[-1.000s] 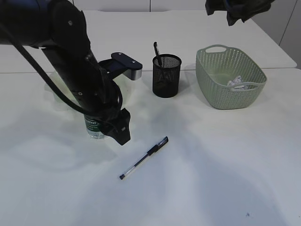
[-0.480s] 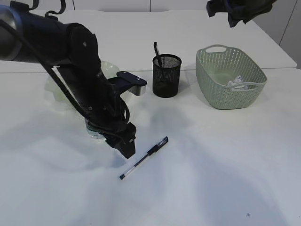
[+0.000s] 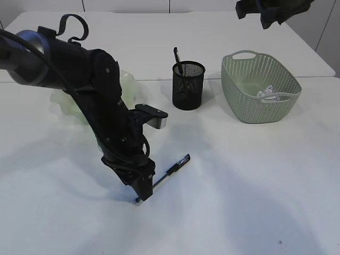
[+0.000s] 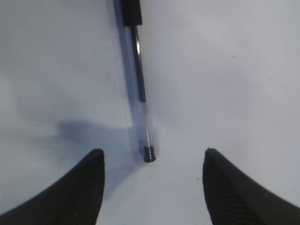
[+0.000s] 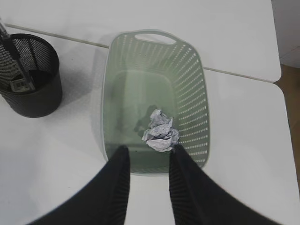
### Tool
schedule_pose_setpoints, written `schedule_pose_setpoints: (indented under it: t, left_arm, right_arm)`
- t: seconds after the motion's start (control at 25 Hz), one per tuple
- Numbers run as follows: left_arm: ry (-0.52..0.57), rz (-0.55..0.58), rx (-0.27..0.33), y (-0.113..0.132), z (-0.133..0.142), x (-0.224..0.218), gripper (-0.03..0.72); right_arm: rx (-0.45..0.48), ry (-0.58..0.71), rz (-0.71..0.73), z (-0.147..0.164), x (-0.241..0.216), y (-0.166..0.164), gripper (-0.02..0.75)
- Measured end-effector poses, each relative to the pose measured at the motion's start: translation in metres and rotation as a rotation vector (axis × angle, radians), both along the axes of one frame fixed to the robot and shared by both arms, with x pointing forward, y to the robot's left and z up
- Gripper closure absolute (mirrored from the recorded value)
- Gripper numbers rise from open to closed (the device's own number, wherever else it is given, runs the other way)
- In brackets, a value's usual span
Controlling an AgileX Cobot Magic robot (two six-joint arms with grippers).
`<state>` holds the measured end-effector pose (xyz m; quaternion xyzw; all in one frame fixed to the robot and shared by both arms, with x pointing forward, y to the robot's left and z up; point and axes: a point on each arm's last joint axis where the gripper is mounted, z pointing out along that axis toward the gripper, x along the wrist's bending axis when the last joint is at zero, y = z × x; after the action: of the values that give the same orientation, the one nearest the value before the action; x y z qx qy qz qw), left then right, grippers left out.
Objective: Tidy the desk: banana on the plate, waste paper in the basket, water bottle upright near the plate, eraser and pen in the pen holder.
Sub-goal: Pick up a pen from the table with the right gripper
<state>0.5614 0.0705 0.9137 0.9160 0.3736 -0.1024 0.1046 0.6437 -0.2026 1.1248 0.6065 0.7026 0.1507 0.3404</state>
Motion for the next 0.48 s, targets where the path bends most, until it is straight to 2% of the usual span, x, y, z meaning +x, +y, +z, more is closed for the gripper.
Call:
schedule_pose_setpoints:
  t: [0.32,0.48]
  left_arm:
    - [0.009,-0.058,0.005,-0.015,-0.003,-0.012,0.222]
    - [-0.003,-0.102,0.036,-0.019,-0.007,-0.015,0.222]
  right_arm:
    - [0.000,-0.026,0.013,0.002,0.002,0.001,0.519]
    - [-0.002,-0.036,0.018,0.002,0.003,0.001,0.519]
